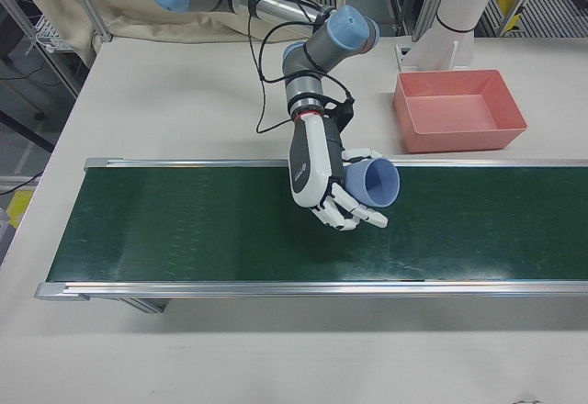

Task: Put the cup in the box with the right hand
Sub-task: 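Lift the blue cup off the belt and carry it to the pink tray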

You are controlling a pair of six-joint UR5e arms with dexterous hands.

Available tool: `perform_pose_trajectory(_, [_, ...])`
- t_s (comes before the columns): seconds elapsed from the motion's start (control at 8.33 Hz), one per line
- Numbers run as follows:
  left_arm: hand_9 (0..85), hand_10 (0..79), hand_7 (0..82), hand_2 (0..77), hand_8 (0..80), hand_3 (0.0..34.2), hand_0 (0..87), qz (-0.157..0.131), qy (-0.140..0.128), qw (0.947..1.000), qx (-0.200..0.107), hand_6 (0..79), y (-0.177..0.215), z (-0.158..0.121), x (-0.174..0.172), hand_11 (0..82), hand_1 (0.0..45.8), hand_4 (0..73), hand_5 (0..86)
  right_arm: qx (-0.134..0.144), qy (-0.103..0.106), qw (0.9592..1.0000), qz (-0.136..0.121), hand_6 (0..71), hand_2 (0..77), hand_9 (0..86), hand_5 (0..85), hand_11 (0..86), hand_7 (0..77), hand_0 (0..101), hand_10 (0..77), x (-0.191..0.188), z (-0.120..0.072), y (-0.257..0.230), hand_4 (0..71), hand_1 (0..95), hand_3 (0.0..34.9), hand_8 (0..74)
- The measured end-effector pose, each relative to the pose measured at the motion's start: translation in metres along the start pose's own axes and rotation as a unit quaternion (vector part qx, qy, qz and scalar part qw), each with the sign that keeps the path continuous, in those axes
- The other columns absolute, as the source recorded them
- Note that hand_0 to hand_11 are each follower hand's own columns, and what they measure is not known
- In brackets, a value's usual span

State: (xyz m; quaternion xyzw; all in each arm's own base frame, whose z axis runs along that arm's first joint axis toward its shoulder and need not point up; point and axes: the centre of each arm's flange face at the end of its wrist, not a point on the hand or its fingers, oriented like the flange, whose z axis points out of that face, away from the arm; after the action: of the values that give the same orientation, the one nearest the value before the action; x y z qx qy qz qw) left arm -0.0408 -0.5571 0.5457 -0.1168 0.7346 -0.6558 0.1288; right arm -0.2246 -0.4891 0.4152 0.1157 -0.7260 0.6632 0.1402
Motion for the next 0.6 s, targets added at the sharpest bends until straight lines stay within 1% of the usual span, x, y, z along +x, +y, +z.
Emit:
perform_pose_trajectory(0.12, [0.0, 0.0, 0.0, 1.1, 0.0, 0.0, 0.0, 0.000, 0.000, 1.0000, 0.000, 0.0, 0.000, 0.000, 0.000, 0.0, 0.5, 1.1, 0.5, -0.024, -0.011, 0.9996, 0.004, 35.5, 35.5, 63.3, 12.0, 58.4, 68.7, 43, 43.1, -0.019, -0.009, 0.023, 25.1, 15.3, 0.1, 50.2])
perform_pose_trajectory(0.24, [0.0, 0.0, 0.0, 1.1, 0.0, 0.0, 0.0, 0.000, 0.000, 1.0000, 0.000, 0.0, 0.000, 0.000, 0.000, 0.0, 0.5, 1.1, 0.5, -0.054, -0.017, 0.9984, 0.007, 35.5, 37.6, 63.8, 10.9, 66.5, 69.8, 41, 46.9, -0.033, -0.022, 0.051, 27.3, 9.8, 0.0, 51.3])
perform_pose_trajectory(0.36, [0.0, 0.0, 0.0, 1.1, 0.0, 0.0, 0.0, 0.000, 0.000, 1.0000, 0.000, 0.0, 0.000, 0.000, 0.000, 0.0, 0.5, 1.1, 0.5, -0.081, -0.012, 0.9965, 0.013, 35.5, 37.6, 63.8, 10.9, 66.5, 69.8, 41, 46.9, -0.034, -0.038, 0.078, 27.3, 9.8, 0.0, 51.3])
perform_pose_trajectory(0.48, [0.0, 0.0, 0.0, 1.1, 0.0, 0.0, 0.0, 0.000, 0.000, 1.0000, -0.001, 0.0, 0.001, 0.000, 0.000, 0.0, 0.5, 1.1, 0.0, -0.108, 0.003, 0.9939, 0.017, 36.5, 37.6, 63.8, 10.9, 68.7, 69.8, 39, 49.1, -0.025, -0.056, 0.104, 27.8, 9.8, 0.1, 51.8])
perform_pose_trajectory(0.6, [0.0, 0.0, 0.0, 1.1, 0.0, 0.0, 0.0, 0.000, 0.000, 1.0000, -0.001, 0.0, 0.001, 0.000, 0.000, 0.0, 0.5, 1.1, 0.0, -0.133, 0.023, 0.9908, 0.017, 36.5, 37.6, 63.8, 11.5, 69.8, 69.8, 37, 49.6, -0.011, -0.077, 0.127, 27.8, 9.8, 0.0, 52.4])
